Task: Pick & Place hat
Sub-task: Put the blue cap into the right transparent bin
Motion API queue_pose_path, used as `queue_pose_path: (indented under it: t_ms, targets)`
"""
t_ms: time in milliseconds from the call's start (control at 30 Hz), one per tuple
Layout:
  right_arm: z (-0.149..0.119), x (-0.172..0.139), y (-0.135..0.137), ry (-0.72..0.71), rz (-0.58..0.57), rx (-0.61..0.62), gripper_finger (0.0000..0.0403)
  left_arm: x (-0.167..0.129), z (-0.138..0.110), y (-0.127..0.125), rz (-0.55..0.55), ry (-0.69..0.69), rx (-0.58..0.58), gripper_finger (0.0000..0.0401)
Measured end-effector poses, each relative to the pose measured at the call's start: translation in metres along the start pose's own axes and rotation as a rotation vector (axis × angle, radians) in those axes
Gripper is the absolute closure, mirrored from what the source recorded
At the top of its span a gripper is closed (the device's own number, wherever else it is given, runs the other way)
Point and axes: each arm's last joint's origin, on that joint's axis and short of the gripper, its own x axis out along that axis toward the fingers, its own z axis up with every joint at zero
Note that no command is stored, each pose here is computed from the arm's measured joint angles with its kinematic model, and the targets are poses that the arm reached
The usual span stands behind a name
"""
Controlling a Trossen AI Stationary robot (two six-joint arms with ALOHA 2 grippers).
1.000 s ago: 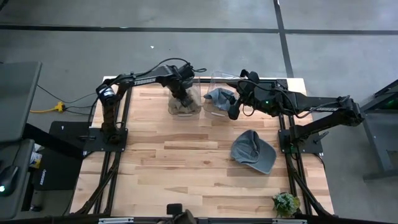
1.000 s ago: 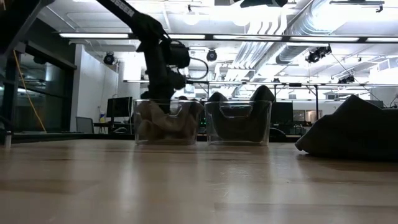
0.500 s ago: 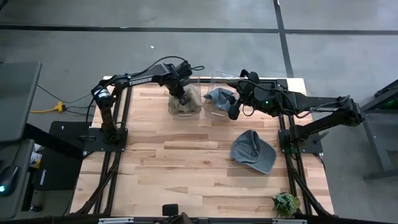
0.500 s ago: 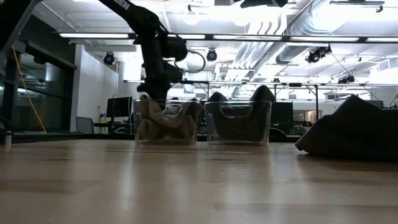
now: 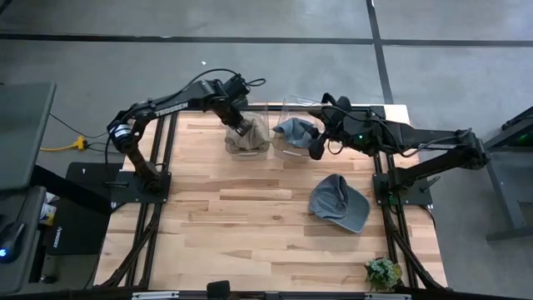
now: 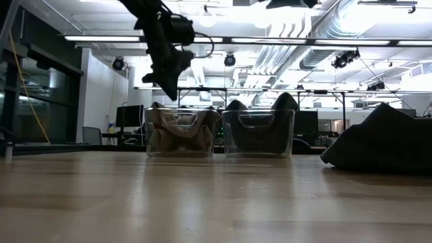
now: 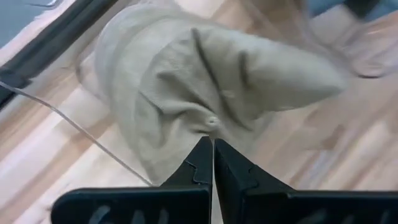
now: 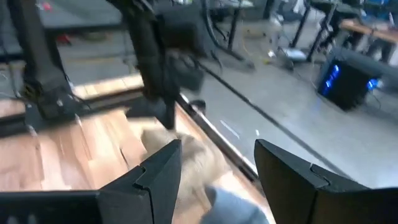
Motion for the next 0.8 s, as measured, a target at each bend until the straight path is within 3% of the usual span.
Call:
queue_pose_path:
  t_ms: [233,400,733,800]
  targets:
    - [-0.019,0.003,-0.011,0.191,-0.045,0.046,0.0206,-0.021,0.004,-0.009,-0.212,-0.092,-0.069,0.0401]
    - [-0.031,0.003,-0.02,0.267,-0.07,0.077,0.0206,-0.025,0.005,-0.033,-0.364,-0.128,-0.042,0.0401]
    - [-0.057,-0.009,-0.034,0.363,0.003,0.145,0.0206,-0.065,-0.005,-0.057,-0.545,-0.212,-0.027,0.0401]
    - [-0.066,-0.013,-0.035,0.378,0.043,0.17,0.0206,-0.076,-0.007,-0.059,-0.622,-0.217,-0.015,0.0401]
